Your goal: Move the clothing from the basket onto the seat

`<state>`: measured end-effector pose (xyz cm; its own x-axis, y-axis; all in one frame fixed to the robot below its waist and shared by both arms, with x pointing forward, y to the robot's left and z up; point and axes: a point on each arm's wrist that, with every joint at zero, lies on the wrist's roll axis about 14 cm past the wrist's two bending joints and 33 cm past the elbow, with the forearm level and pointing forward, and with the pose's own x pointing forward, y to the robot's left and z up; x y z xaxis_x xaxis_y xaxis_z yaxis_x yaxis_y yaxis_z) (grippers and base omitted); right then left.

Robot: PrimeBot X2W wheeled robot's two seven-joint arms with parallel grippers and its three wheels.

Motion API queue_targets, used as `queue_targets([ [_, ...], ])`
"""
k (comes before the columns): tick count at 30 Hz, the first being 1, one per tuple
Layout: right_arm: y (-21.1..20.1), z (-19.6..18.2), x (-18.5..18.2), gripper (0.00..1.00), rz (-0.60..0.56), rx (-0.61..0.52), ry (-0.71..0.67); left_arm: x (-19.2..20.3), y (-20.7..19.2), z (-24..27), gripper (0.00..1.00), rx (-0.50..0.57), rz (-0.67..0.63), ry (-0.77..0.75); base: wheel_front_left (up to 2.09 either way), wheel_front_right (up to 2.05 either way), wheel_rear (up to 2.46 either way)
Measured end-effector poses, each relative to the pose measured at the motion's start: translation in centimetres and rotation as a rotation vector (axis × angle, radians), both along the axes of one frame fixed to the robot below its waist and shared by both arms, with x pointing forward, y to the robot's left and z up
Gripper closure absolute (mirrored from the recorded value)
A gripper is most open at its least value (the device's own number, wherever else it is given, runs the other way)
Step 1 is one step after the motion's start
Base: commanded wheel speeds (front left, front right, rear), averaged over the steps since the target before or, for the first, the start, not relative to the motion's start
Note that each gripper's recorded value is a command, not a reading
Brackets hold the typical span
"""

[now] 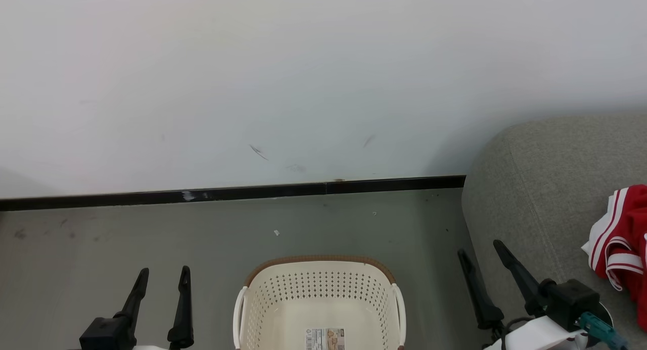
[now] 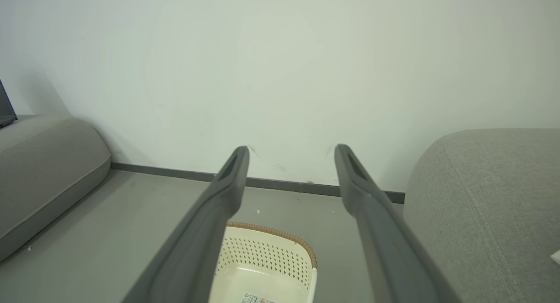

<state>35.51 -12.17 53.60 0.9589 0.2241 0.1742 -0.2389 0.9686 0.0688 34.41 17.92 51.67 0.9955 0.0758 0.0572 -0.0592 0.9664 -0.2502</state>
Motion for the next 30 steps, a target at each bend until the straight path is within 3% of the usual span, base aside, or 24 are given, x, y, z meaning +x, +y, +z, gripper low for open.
queue_targets([
  [7, 0.0, -0.1, 0.1, 0.0, 0.002, 0.008, 0.003, 0.3, 0.0, 0.1, 0.0, 0.007, -0.002, -0.004, 0.0, 0.0, 0.0],
  [8, 0.1, -0.2, 0.1, 1.0, 0.001, 0.007, 0.009, 0.4, 0.0, 0.1, 1.0, 0.007, -0.001, -0.003, 0.0, 0.0, 0.0],
  [14, 0.1, -3.4, -1.0, 1.0, -0.003, 0.007, 0.111, -0.9, -1.1, -3.0, 1.0, -0.025, -0.006, 0.094, 0.0, 0.0, 0.0],
  [30, 0.1, -3.3, -1.8, 1.0, -0.006, 0.17, 0.134, -0.7, -0.9, -3.8, 1.0, -0.191, 0.003, 0.138, 0.0, 0.0, 0.0],
])
